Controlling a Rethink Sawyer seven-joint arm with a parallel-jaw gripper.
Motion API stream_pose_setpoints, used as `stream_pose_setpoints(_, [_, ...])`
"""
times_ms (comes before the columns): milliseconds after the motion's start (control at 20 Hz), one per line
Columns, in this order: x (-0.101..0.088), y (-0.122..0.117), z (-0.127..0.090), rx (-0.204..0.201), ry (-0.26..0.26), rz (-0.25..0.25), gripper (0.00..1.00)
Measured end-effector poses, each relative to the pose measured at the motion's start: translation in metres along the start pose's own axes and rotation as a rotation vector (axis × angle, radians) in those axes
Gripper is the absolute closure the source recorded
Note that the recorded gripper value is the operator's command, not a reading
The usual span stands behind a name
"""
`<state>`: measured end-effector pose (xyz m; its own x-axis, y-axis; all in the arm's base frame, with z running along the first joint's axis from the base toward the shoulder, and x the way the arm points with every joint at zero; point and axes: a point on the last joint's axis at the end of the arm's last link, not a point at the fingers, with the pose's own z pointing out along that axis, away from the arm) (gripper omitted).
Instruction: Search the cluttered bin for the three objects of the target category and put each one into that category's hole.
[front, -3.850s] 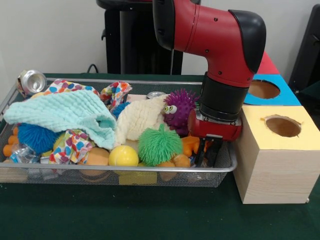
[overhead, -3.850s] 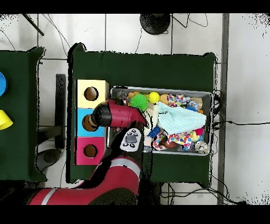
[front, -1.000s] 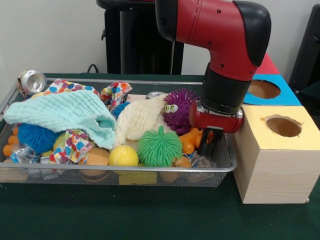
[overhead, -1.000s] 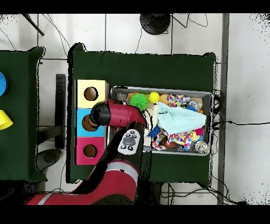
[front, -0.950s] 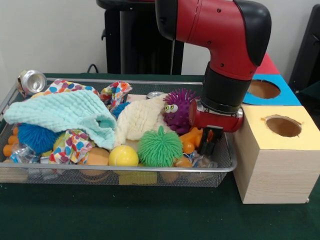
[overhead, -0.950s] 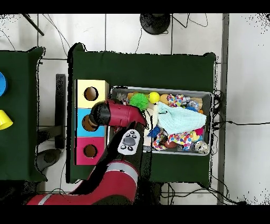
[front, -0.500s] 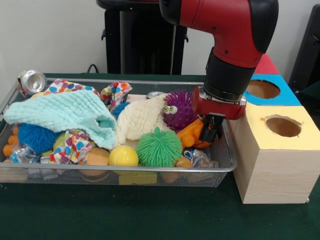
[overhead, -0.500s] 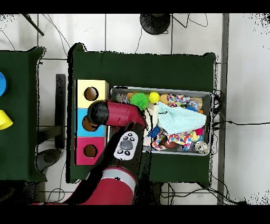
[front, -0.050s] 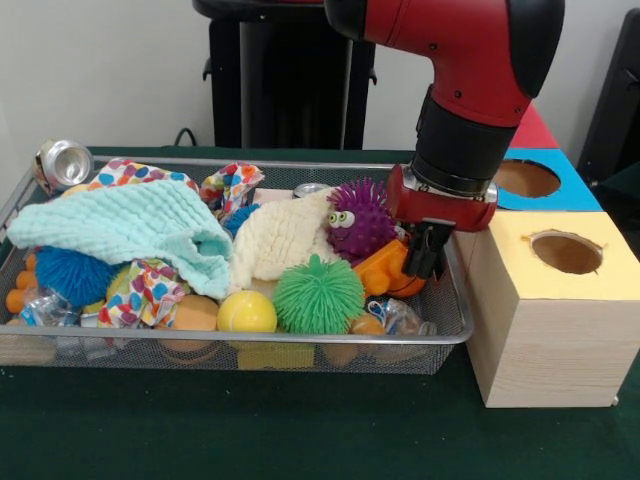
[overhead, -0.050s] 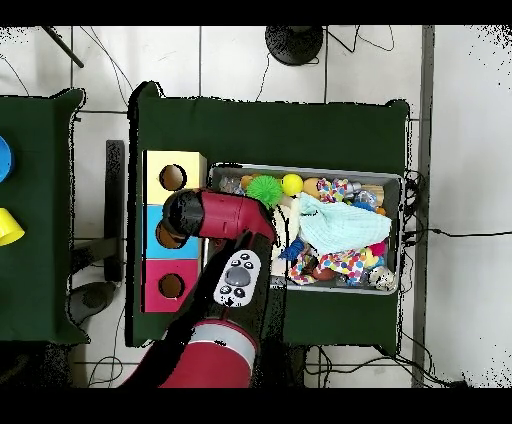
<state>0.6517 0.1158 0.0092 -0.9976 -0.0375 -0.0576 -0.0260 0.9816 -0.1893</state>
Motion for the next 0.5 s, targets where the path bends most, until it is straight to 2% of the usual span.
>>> stream_pose_setpoints(500, [-0.0053,-0.0062,0.0076,0.012,-0.077,0.010,1.00])
